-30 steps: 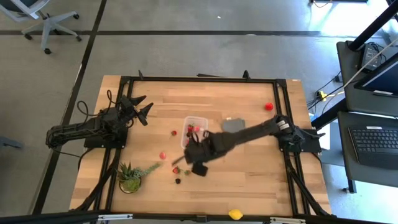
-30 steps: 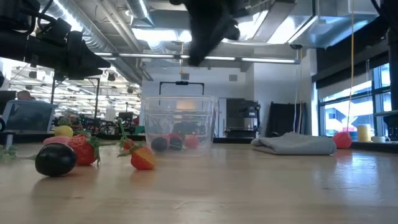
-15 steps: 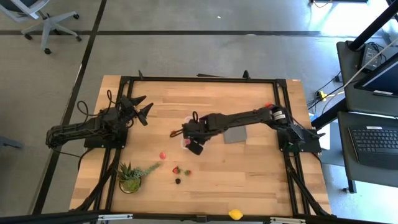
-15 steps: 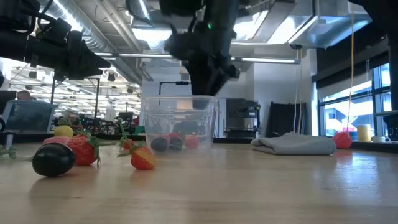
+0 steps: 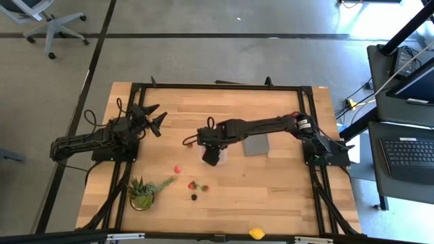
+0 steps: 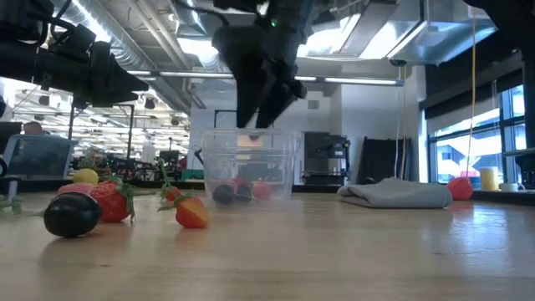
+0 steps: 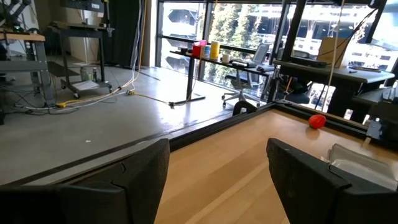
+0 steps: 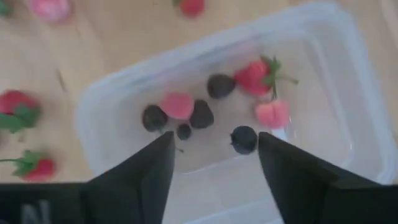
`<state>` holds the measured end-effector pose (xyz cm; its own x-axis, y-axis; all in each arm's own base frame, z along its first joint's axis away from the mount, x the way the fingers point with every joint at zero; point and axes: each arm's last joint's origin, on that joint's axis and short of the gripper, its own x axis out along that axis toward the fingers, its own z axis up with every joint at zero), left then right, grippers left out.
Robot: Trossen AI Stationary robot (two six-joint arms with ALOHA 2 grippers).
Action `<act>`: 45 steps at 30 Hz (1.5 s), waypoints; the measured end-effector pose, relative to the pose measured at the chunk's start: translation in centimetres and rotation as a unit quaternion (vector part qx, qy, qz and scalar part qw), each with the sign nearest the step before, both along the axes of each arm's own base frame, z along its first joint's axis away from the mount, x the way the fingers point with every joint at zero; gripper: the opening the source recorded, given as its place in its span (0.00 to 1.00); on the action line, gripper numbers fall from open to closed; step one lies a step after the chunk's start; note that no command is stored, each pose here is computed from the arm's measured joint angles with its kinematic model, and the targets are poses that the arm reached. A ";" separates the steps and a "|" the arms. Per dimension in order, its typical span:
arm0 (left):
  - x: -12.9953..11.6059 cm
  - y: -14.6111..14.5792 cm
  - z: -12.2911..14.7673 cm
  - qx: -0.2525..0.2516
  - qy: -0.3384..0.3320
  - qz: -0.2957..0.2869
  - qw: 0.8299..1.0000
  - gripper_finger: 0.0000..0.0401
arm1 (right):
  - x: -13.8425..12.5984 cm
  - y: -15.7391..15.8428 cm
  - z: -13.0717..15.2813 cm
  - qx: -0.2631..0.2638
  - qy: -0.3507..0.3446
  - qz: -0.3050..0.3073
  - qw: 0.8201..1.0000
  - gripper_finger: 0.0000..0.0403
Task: Pick and placing Produce into tupperware
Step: Put the blueberry into the transparent bin, then put the strawberry into the transparent bin
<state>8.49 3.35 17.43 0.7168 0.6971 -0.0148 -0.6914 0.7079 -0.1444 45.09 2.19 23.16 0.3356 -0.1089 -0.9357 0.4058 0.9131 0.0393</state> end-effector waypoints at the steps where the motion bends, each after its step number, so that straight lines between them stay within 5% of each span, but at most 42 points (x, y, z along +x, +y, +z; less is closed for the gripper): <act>1: 0.0 0.0 0.0 0.000 0.000 0.000 1.000 0.65 | 0.1 -0.1 0.5 -0.001 -0.005 0.004 1.000 0.61; 7: 0.0 0.0 0.0 0.000 0.000 0.000 1.000 0.65 | 0.2 -0.5 3.3 -0.008 -0.019 0.009 1.000 0.74; 14: 0.1 -0.1 0.0 0.000 0.000 -0.018 1.000 0.65 | -1.5 0.1 7.4 -0.003 0.018 -0.015 1.000 0.75; 22: 0.7 -1.1 -0.1 -0.059 -0.031 -0.223 0.973 0.74 | -6.4 7.0 12.5 -0.119 0.003 -0.045 0.992 0.75; 27: 0.8 -1.6 -0.1 -0.102 -0.045 -0.311 0.944 0.77 | -9.6 10.8 14.0 -0.105 -0.043 -0.060 0.992 0.75; 31: 0.8 -1.9 -0.1 -0.154 -0.063 -0.343 0.924 0.76 | -11.8 13.2 13.5 -0.136 -0.065 -0.082 0.985 0.75; 36: 0.8 -1.9 -0.1 -0.173 -0.070 -0.341 0.921 0.75 | -13.6 16.1 10.7 -0.208 -0.047 -0.032 0.977 0.75; 45: 1.4 -1.7 -0.7 -0.120 -0.005 -0.333 0.935 0.75 | -15.5 16.7 6.5 -0.158 -0.081 -0.120 0.977 0.75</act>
